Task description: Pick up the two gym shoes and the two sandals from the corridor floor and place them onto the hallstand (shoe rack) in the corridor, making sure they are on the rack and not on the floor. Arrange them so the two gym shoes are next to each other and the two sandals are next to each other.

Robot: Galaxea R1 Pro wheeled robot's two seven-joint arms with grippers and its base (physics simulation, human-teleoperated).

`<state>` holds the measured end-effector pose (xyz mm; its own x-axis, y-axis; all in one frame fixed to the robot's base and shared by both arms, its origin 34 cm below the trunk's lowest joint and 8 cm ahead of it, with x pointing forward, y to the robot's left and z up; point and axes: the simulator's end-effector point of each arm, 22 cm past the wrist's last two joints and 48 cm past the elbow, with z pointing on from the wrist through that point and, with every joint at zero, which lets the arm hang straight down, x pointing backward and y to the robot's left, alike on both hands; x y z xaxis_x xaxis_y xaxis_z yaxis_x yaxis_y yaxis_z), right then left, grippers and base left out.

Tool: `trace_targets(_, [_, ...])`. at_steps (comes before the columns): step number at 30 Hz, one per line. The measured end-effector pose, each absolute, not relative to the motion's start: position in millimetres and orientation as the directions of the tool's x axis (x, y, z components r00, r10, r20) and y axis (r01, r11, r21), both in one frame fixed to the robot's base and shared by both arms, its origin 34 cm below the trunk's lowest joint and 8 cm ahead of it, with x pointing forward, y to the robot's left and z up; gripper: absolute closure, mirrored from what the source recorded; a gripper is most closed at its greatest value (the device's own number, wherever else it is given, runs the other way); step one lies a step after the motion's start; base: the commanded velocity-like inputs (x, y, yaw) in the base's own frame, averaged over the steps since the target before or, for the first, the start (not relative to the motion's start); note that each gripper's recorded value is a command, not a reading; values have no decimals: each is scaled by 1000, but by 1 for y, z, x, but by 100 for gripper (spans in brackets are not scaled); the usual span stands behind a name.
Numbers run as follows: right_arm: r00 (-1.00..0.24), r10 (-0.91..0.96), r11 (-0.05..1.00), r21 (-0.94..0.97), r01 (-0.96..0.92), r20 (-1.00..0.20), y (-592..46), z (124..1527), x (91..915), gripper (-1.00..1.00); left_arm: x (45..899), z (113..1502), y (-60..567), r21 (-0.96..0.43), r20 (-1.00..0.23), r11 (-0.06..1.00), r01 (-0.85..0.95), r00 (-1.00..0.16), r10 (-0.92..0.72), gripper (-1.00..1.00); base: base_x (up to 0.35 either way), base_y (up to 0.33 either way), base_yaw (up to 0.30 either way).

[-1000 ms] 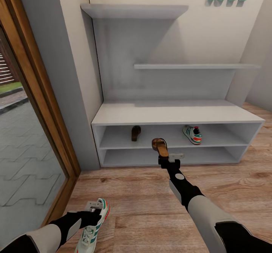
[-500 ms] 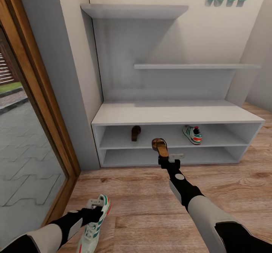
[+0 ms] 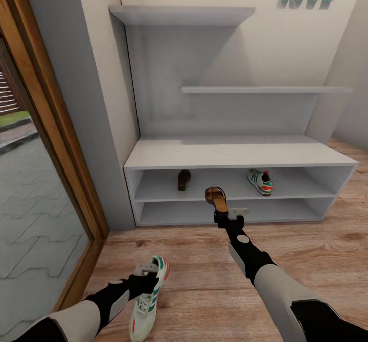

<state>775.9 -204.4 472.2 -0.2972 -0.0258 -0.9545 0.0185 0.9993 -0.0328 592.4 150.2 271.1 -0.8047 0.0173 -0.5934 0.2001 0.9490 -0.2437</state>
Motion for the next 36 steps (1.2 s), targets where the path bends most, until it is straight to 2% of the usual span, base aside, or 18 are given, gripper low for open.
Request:
trace_targets(8, [-298, -25, 999, -33, 19, -954, -205, 472, 776, 100, 602, 276, 155, -304, -588, 949, 89, -801, -114, 100, 0, 0, 0])
trace_targets(15, [-299, -26, 999, -33, 20, -954, -206, 471, 775, 100, 605, 269, 188, -197, -584, 979, -43, -797, -153, 100, 0, 0, 0])
trace_targets(36, [-300, -26, 999, -34, 20, -954, -206, 471, 775, 100, 601, 269, 180, -191, -526, 981, -43, -839, -139, 100, 0, 0, 0])
